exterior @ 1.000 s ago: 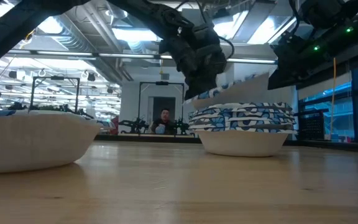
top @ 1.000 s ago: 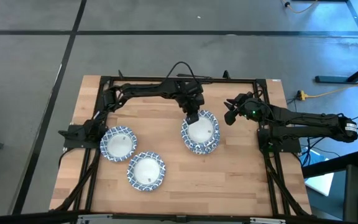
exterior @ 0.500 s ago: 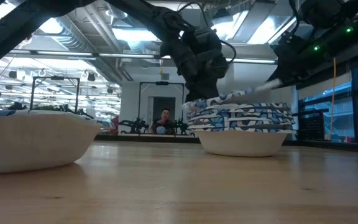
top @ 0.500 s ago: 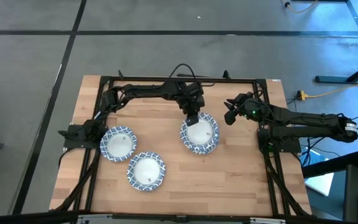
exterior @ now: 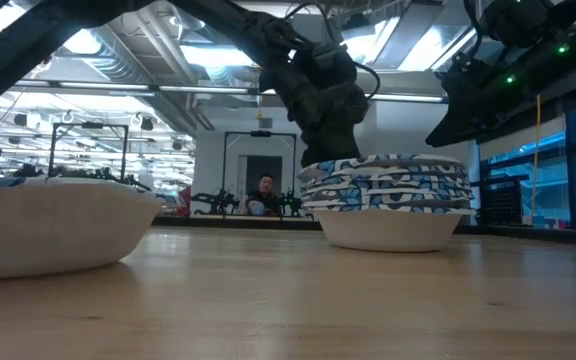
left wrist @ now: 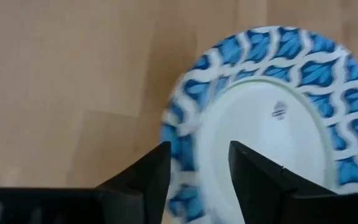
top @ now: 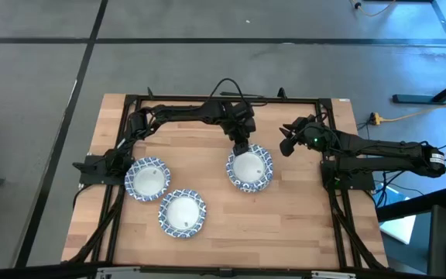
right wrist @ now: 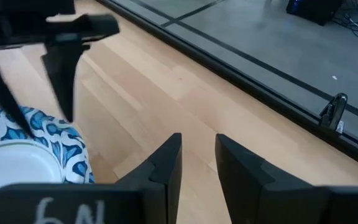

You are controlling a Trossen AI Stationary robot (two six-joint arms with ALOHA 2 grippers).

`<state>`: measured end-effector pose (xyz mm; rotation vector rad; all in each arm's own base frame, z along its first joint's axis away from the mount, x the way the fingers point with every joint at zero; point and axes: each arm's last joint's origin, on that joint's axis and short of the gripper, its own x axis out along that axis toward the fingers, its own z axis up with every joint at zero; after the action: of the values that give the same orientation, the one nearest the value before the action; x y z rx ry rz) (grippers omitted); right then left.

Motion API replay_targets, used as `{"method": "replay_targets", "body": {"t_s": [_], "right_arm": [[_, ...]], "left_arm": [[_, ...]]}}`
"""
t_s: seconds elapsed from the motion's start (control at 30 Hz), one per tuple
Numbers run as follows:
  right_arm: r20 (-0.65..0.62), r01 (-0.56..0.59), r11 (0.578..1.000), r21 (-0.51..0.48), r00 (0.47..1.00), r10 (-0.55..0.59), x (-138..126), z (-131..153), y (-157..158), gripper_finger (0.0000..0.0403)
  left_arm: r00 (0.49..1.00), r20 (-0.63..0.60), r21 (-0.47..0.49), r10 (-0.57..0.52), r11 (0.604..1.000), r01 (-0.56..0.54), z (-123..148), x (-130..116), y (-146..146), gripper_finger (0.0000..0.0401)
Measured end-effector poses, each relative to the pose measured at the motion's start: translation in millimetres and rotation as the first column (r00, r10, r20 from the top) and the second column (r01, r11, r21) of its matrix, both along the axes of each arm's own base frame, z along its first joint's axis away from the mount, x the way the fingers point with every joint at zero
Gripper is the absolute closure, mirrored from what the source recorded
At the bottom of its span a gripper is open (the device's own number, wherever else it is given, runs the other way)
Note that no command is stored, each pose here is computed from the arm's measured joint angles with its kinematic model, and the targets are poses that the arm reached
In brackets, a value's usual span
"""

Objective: Nest bowls inside each other
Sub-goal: Stack the white patterned bowls on top of the other white patterned bowls

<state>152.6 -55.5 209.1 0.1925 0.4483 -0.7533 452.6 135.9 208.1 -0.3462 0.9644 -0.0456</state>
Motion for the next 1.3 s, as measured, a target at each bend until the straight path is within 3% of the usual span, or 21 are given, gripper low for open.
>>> {"method": "replay_targets", "body": {"t_s": [0.33, 0.47, 0.57, 0.83, 1.03, 1.3], "right_arm": [[0.001, 0.002, 1.000, 0.004, 1.000, -0.002, 0, 0, 0, 0.0305], [0.001, 0.003, 1.000, 0.005, 1.000, -0.003, 0, 0, 0, 0.0305], [0.001, 0.003, 1.000, 0.005, 1.000, -0.003, 0, 0, 0, 0.0305], [0.004, 0.004, 1.000, 0.006, 1.000, -0.004, 0, 0, 0, 0.0305], [0.015, 0.008, 1.000, 0.022, 1.000, -0.009, 0, 0, 0, 0.0305], [0.006, -0.003, 1.000, 0.005, 1.000, 0.003, 0, 0, 0, 0.0305]], "left_arm": [[0.992, 0.034, 0.111, -0.118, 0.987, 0.114, 13, -12, 18, 0.0243], [0.984, 0.005, 0.032, -0.179, 0.983, 0.179, 26, -29, 19, 0.0245], [0.979, -0.082, -0.054, -0.189, 0.981, 0.185, 29, -44, 17, 0.0243], [0.937, -0.193, -0.098, -0.291, 0.956, 0.277, 42, -71, 5, 0.0244], [0.939, -0.181, -0.086, -0.291, 0.956, 0.280, 55, -98, 1, 0.0245], [0.972, -0.167, -0.076, -0.167, 0.985, 0.156, 53, -155, -8, 0.0245]]}}
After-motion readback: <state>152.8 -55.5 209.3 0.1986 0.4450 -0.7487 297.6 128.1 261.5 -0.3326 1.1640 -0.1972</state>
